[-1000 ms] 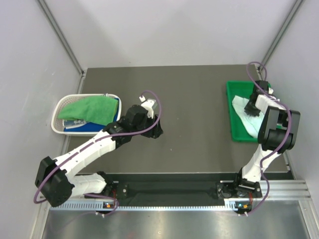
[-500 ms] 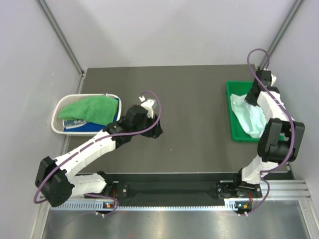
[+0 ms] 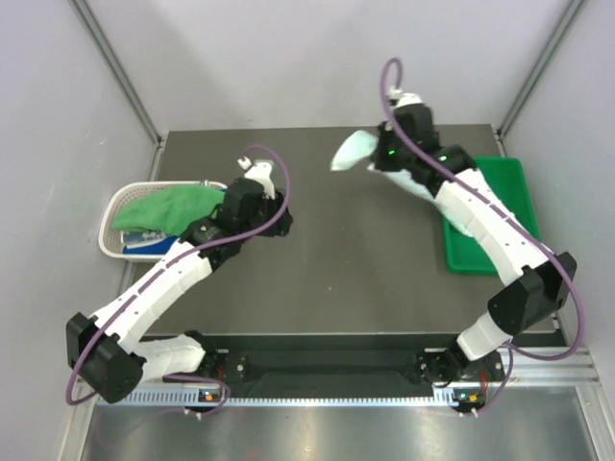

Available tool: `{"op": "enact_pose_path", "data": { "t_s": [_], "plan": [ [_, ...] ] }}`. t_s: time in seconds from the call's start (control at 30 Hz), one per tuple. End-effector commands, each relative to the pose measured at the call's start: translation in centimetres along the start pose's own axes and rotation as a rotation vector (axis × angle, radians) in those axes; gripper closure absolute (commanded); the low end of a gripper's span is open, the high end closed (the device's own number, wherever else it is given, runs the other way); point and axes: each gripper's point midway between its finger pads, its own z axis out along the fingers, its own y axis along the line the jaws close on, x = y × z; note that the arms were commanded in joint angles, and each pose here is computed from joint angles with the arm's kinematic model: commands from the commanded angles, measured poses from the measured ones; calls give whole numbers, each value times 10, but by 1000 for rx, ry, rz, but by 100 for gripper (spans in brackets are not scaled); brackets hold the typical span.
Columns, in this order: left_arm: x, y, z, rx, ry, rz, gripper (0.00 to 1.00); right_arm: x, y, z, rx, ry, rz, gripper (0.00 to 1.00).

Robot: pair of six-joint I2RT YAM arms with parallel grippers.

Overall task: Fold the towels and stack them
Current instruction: Move the towel to the center of the board

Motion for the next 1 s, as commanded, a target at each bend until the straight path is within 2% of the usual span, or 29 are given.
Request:
{"op": "enact_pose_path", "data": {
  "t_s": [0.0,0.03,0.1,0.13,0.2,0.23,0.27,0.37,0.43,0.5,0.53,0.57,0.7,0.77,0.8,0.83,0.93,0.97],
  "plan": [
    [-50,33,-27,-111,-135,-60,46,11,77,-17,-169,-11,-34,100],
    [-53,42,-30,-135,-138,-79,46,33,108,-22,-221,13,-68,100],
    [-69,66,-43,-191,-191,-133,46,51,140,-27,-294,14,-78,100],
    [-71,74,-47,-216,-202,-146,46,84,159,-30,-335,61,-100,100],
    [-77,91,-57,-275,-240,-170,45,99,179,-37,-389,44,-89,100],
    [-77,95,-58,-294,-244,-175,44,132,177,-33,-387,96,-76,100],
    [-77,98,-59,-304,-249,-180,44,143,198,-43,-469,91,-67,100],
    [-66,102,-47,-308,-209,-188,44,201,215,-59,-530,177,-109,100],
    [-55,88,-32,-218,-156,-186,45,237,221,-73,-553,227,-171,100],
    [-41,77,-12,-141,-104,-190,47,254,225,-91,-609,256,-205,100],
    [-36,73,-4,-110,-85,-193,47,280,225,-105,-642,302,-246,100],
    [-28,60,2,-29,-43,-196,46,291,224,-115,-663,319,-266,100],
    [8,52,44,21,116,-200,47,340,204,-162,-704,405,-377,100],
    [17,47,62,38,158,-192,46,368,181,-178,-673,466,-424,98],
    [22,37,68,55,173,-179,46,363,176,-187,-683,453,-407,95],
    [23,32,75,64,177,-170,46,367,164,-187,-642,459,-382,80],
    [41,10,99,80,234,-150,46,347,141,-184,-538,396,-300,50],
    [44,4,106,89,237,-149,45,335,122,-171,-431,348,-302,39]
  ]
}}
